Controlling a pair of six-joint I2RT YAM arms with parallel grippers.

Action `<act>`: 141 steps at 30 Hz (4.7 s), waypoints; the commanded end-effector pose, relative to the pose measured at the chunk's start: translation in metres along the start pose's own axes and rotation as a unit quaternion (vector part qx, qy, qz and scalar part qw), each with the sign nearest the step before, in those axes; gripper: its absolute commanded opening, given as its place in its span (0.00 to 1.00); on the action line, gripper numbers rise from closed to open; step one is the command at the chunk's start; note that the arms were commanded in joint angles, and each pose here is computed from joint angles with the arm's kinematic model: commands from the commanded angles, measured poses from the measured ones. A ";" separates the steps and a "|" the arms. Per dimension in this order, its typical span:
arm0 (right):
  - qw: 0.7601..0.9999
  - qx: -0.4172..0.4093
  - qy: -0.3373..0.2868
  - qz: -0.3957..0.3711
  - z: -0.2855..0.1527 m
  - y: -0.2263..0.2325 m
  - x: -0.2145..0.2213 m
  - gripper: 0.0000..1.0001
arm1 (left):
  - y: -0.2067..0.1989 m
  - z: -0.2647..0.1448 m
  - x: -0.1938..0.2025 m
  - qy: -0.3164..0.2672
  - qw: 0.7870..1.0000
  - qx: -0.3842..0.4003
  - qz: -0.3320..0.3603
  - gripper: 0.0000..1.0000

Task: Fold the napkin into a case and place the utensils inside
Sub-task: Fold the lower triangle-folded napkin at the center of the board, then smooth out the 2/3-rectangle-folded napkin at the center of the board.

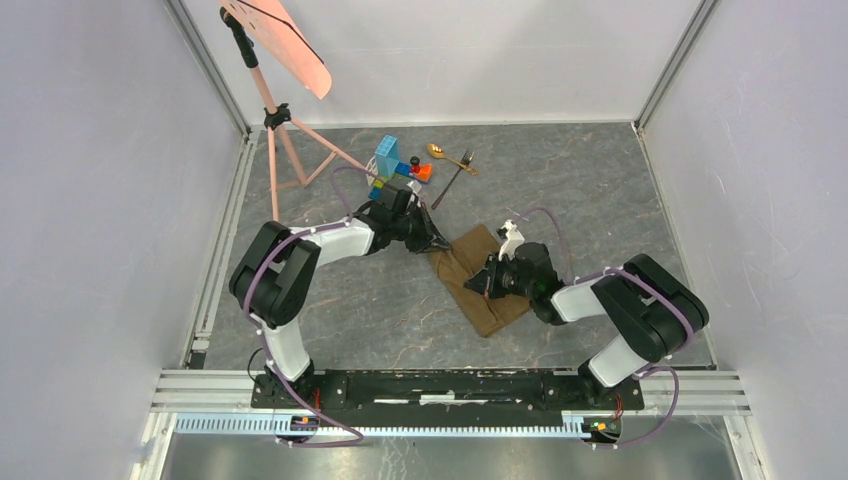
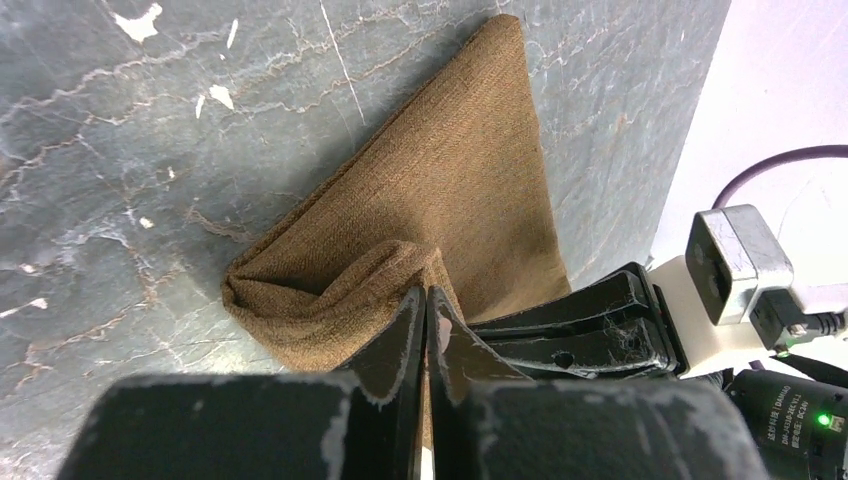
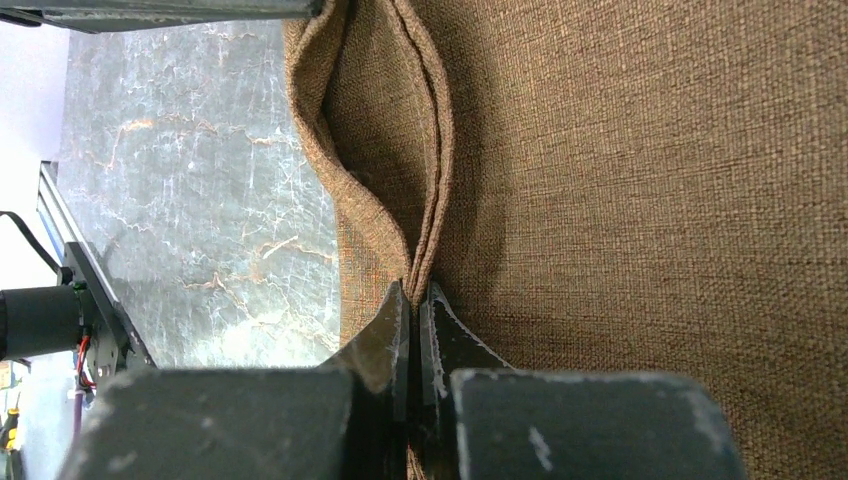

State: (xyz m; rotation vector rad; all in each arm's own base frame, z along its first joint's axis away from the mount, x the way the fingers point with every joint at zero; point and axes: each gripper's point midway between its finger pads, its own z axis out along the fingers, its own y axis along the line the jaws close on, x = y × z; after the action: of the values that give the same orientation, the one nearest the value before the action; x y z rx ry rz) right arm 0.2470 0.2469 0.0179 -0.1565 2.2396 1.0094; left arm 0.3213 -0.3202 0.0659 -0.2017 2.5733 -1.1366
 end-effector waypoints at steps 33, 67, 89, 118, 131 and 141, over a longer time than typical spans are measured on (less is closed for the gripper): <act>0.997 -0.069 0.026 -0.015 -0.021 0.020 0.004 0.47 | 0.031 0.035 -0.031 -0.035 0.994 0.051 -0.092 0.02; 0.964 0.191 0.038 -0.181 -0.075 -0.026 -0.010 0.44 | 0.017 0.042 -0.021 0.014 0.998 0.039 -0.053 0.02; 0.987 0.034 0.089 -0.126 -0.071 -0.008 0.066 0.32 | 0.042 0.051 -0.015 0.032 0.997 -0.017 -0.071 0.02; 0.982 0.112 0.062 -0.141 -0.070 -0.030 0.031 0.29 | -0.024 0.030 -0.013 0.072 0.996 0.043 -0.041 0.11; 0.984 0.105 0.052 -0.136 -0.082 -0.026 0.035 0.31 | 0.013 0.062 -0.024 0.064 0.996 -0.030 -0.059 0.10; 0.967 0.188 0.044 -0.168 -0.095 -0.045 0.012 0.32 | -0.020 0.028 -0.032 0.067 0.998 -0.017 0.013 0.24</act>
State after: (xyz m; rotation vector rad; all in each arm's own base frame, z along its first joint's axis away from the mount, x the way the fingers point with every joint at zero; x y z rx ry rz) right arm 0.1955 0.1674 0.0212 -0.3908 2.3138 0.5418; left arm 0.3587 -0.3459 0.0289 -0.2875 2.7779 -1.1321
